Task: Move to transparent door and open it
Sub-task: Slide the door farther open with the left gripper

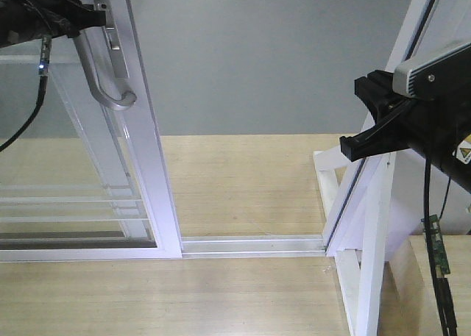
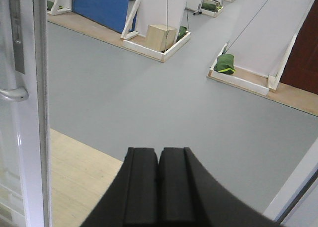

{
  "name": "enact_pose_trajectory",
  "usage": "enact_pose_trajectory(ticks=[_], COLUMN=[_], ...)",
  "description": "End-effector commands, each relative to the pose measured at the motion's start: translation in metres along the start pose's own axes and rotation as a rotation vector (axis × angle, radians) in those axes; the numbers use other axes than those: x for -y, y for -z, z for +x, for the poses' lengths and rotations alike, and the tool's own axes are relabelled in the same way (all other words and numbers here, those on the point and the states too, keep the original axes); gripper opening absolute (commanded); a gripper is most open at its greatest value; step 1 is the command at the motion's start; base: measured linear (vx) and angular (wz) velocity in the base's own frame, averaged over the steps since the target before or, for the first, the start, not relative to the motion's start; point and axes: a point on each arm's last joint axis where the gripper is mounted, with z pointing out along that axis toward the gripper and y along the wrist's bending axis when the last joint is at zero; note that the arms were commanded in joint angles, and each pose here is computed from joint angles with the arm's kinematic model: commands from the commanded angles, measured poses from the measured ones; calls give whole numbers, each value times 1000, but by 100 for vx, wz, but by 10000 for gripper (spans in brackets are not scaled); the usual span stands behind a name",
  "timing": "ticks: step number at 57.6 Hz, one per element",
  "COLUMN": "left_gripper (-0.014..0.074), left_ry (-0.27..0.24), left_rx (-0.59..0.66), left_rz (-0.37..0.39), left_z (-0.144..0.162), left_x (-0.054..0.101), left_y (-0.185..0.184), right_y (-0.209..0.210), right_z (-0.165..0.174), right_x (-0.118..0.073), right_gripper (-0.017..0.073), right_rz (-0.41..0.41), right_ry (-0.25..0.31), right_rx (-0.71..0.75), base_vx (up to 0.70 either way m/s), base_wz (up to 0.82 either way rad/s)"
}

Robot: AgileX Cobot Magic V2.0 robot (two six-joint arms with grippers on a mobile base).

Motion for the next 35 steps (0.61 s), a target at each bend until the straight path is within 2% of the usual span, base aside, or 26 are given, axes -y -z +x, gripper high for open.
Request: enact_pose_trajectory(ticks=[1, 11, 18, 22, 30, 35], left_gripper=[-6, -6, -6, -6, -3, -3], left_ry=[15, 18, 16, 9, -35, -33], left_rx=[284, 285, 266, 234, 177, 127], left_rz=[-271, -273, -223, -173, -147, -133], left_z=[-70, -73, -73, -68, -51, -32], left_x=[-37, -47, -48, -46, -39, -34], left_y=[53, 60, 64, 68, 84, 94], right_y=[5, 5, 5, 5, 6, 12], right_z=[-21, -21, -21, -21, -21, -24], right_x=[5, 5, 5, 5, 5, 6], right_gripper=[-5, -5, -5, -5, -5, -5], right_rz=[33, 33, 33, 33, 34, 38], right_ry=[8, 8, 8, 8, 7, -15], right_rx=[133, 133, 132, 132, 135, 134], base_vx=[0, 0, 0, 0, 0, 0], base_wz=[0, 0, 0, 0, 0, 0])
